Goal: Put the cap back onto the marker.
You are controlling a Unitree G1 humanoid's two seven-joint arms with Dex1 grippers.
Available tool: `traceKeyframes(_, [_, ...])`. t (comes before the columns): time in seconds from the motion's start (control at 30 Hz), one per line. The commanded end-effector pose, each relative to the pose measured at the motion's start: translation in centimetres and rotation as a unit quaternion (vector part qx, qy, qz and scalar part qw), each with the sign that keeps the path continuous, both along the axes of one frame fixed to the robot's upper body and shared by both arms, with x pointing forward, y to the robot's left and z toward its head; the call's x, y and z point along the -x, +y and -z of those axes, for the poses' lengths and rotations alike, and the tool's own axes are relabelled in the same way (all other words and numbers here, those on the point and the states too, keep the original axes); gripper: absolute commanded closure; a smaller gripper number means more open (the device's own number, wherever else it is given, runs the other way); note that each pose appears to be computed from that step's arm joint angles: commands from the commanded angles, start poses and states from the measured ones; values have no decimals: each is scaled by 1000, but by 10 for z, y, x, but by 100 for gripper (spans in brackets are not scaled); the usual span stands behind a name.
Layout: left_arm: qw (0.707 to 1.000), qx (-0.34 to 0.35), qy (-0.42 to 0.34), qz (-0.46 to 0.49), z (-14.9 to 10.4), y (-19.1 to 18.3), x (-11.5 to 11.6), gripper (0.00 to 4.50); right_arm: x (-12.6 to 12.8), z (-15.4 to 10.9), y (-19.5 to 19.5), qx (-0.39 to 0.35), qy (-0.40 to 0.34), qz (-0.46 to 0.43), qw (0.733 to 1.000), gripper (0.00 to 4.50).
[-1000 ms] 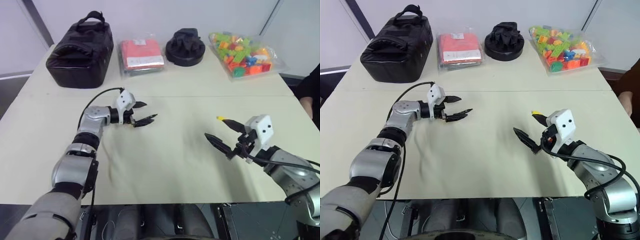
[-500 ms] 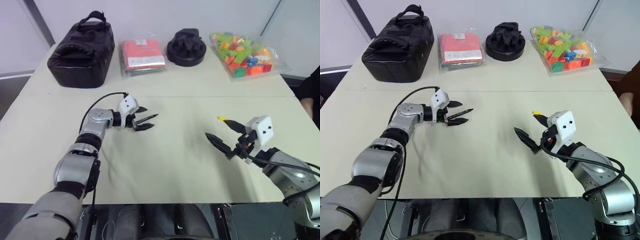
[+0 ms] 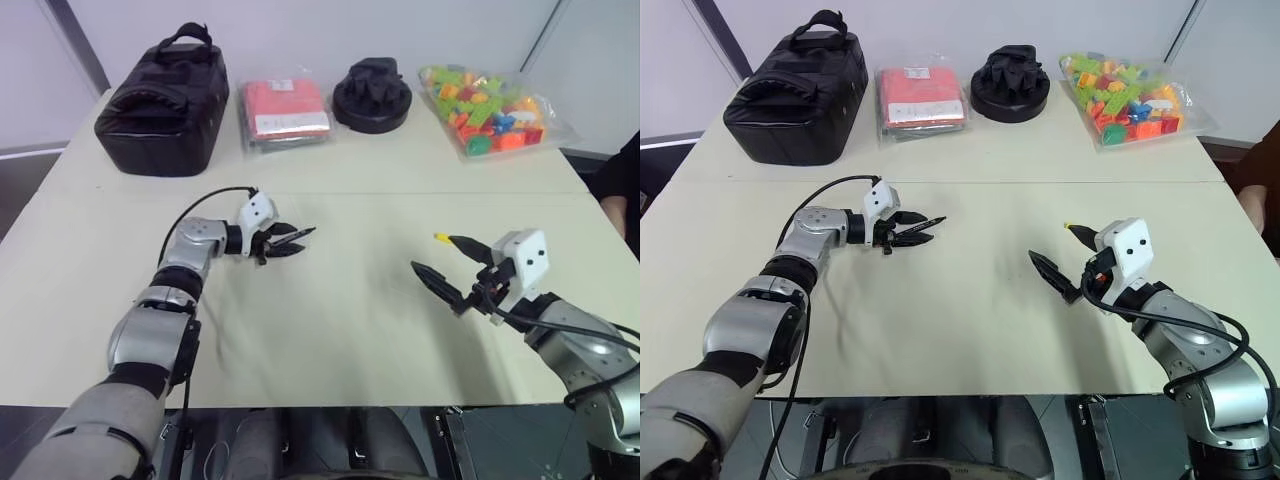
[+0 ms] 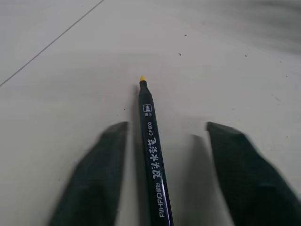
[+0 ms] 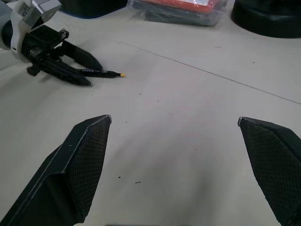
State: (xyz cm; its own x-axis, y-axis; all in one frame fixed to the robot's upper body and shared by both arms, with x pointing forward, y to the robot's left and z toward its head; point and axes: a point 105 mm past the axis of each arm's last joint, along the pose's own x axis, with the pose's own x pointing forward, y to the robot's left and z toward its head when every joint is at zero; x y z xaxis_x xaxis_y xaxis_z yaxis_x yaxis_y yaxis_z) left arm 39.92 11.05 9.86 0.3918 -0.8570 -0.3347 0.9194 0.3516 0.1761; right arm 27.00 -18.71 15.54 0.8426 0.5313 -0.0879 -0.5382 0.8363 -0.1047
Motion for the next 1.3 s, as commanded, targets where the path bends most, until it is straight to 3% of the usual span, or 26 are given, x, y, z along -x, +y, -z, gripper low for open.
traceKeyframes(0.03, [1000, -14, 0, 2, 4, 2, 2, 417, 0, -12, 2, -1, -29, -3, 1000, 0])
traceKeyframes(0.07, [1000, -14, -1, 1, 4, 3, 2, 445, 0, -12, 2, -1, -30, -3, 1000, 0])
traceKeyframes(0.37, [999, -19, -29, 6, -4, 5, 0, 445, -7, -11, -8, 9, -40, 15, 999, 0])
traceKeyframes(0.6, [994, 7, -98, 55, -48, -6, -1, 445, -35, -6, -60, 53, -50, 39, 997, 0])
traceKeyframes(0.73, [977, -38, -160, 139, -67, -13, 13, 445, -57, 19, -76, 98, -12, -17, 995, 0])
traceKeyframes(0.93, [968, -10, -175, 181, -86, -14, 35, 445, -84, 28, -85, 106, 17, -48, 993, 0])
traceKeyframes(1.3, [980, -19, -142, 136, -77, 6, 58, 445, -104, 52, -86, 96, 83, -70, 989, 0])
